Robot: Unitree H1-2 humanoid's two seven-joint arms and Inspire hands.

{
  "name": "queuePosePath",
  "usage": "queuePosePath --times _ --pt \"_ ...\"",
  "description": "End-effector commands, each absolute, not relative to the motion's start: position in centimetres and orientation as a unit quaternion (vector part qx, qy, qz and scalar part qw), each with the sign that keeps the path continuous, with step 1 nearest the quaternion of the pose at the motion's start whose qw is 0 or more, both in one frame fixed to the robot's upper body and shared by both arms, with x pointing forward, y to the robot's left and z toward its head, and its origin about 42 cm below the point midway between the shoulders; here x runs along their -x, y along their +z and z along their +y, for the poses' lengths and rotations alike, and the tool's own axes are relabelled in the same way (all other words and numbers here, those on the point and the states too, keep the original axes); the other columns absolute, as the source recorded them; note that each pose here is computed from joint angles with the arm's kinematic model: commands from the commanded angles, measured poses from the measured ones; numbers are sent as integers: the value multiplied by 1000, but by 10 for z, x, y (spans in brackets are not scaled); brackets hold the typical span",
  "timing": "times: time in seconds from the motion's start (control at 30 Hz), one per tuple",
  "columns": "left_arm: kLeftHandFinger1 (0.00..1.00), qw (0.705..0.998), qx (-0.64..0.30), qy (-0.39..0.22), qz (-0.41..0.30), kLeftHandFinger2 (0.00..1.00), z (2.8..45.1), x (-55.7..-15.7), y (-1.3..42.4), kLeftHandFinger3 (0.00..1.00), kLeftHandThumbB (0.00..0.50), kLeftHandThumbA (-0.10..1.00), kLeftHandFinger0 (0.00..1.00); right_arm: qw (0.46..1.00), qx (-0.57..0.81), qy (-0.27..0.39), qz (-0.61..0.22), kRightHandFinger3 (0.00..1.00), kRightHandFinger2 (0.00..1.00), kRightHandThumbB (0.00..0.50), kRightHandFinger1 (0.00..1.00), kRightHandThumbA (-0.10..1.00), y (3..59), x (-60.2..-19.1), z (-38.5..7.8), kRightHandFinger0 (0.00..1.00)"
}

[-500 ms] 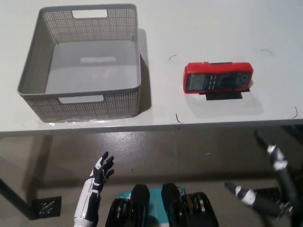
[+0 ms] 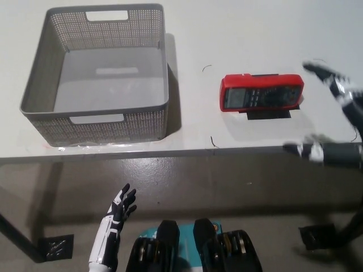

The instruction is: Use the right hand to pick up a multimeter on the right side and put it into a container on the left side

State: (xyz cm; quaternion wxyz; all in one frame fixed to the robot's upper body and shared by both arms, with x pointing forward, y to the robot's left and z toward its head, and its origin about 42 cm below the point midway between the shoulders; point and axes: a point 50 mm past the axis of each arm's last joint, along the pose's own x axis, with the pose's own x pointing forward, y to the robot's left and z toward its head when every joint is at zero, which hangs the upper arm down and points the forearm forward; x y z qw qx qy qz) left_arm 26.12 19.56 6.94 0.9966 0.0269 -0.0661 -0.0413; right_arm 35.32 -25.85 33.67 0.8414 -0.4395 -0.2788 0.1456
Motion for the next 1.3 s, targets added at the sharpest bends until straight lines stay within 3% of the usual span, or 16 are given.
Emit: queuePosePath --times 0.0,0.07,0.13,0.47,0.6,0.7,1.03,1.23,1.27 --pt "1000 993 -37 -39 -104 1000 201 -260 79 1000 338 1000 1000 781 587 179 -118 1000 1000 414 1000 1000 451 -426 -244 1000" --pt "1000 993 -39 -40 -104 1000 200 -260 80 1000 336 1000 1000 781 590 180 -95 1000 1000 407 1000 1000 464 -450 -238 1000" --pt "1000 993 -36 -40 -101 1000 200 -259 79 1000 343 1000 1000 783 591 177 -75 1000 1000 453 1000 1000 472 -470 -233 1000" --pt "1000 993 -49 -42 -96 1000 206 -256 77 1000 328 1000 1000 791 578 198 22 1000 1000 500 1000 1000 480 -535 -206 1000" --pt "1000 993 -57 -46 -97 1000 208 -256 75 1000 327 1000 1000 776 594 201 71 1000 1000 467 1000 1000 470 -560 -192 1000" --pt "1000 993 -59 -44 -97 1000 210 -255 76 1000 326 1000 1000 769 601 192 103 1000 1000 500 1000 1000 462 -576 -185 1000" --pt "1000 991 -69 -49 -102 1000 213 -260 78 1000 325 1000 1000 734 621 218 166 1000 1000 500 1000 1000 440 -594 -182 1000" --pt "1000 991 -69 -55 -99 1000 212 -258 76 1000 327 1000 1000 720 610 277 178 1000 1000 446 1000 1000 413 -595 -176 1000" --pt "1000 991 -71 -55 -100 1000 211 -257 76 1000 321 1000 1000 713 612 284 190 1000 1000 417 1000 1000 407 -595 -174 1000"
